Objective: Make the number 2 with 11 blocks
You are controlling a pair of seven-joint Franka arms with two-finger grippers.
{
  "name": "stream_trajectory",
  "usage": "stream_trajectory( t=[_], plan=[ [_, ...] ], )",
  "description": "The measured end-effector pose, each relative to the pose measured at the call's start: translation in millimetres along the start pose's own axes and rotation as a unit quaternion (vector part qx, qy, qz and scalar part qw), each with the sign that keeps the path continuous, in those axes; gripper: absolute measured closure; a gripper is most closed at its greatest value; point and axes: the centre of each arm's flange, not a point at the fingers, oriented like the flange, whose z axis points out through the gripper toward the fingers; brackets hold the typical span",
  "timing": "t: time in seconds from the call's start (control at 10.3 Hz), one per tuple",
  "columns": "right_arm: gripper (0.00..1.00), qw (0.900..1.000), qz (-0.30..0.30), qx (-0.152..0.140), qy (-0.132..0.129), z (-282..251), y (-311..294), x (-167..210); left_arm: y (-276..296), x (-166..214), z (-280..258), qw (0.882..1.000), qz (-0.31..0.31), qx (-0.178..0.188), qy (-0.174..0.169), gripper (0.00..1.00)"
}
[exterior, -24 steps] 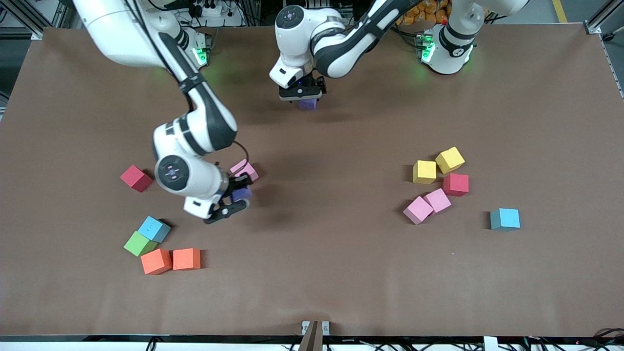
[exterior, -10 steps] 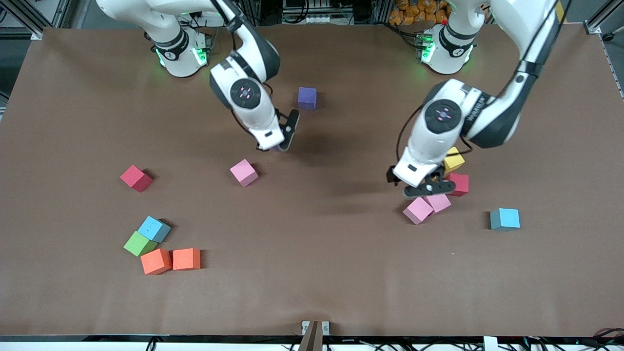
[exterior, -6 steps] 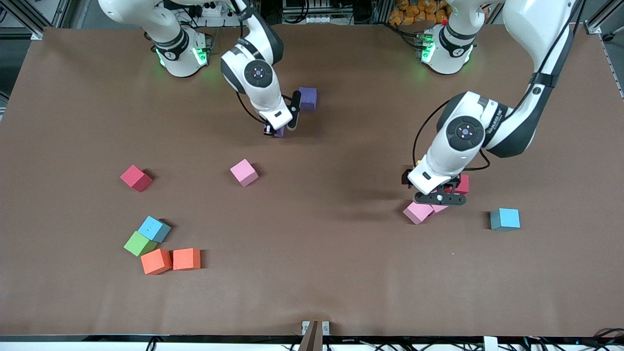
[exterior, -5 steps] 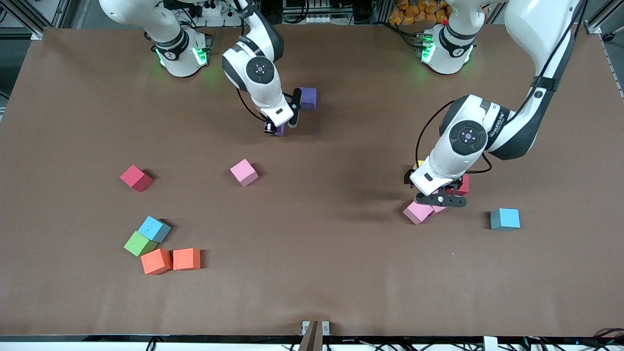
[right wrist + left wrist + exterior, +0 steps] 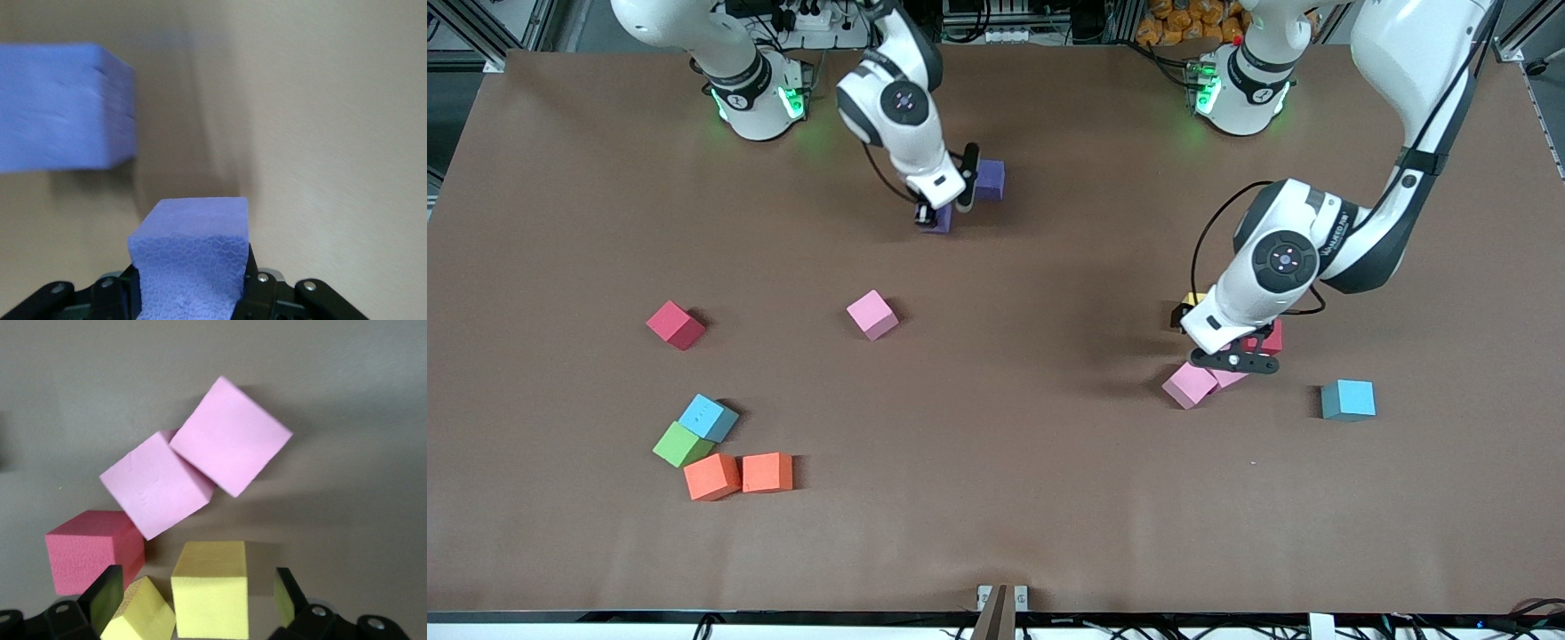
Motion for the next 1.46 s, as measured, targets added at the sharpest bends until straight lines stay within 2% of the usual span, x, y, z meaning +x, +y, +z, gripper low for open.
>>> stream_trajectory(
  t=[0.19,0.78,1.46],
  plan=[
    [0.47,1.0,0.003,-0.001,0.002,2.5,-22.2,9.0,-3.7,-5.1,7.4,1.0,-0.002,-0.003,0.0,0.0],
    [0.47,1.0,0.012,-0.009,0.006,16.5,-47.4,4.1,-0.7,-15.5,21.9,1.0,-0.005,-0.017,-0.007,0.0],
    [0.47,1.0,0.026,-0.009,0.006,17.1,-59.2,8.6,8.6,-31.7,42.5,1.0,0.004,-0.022,-0.018,0.0]
  ],
)
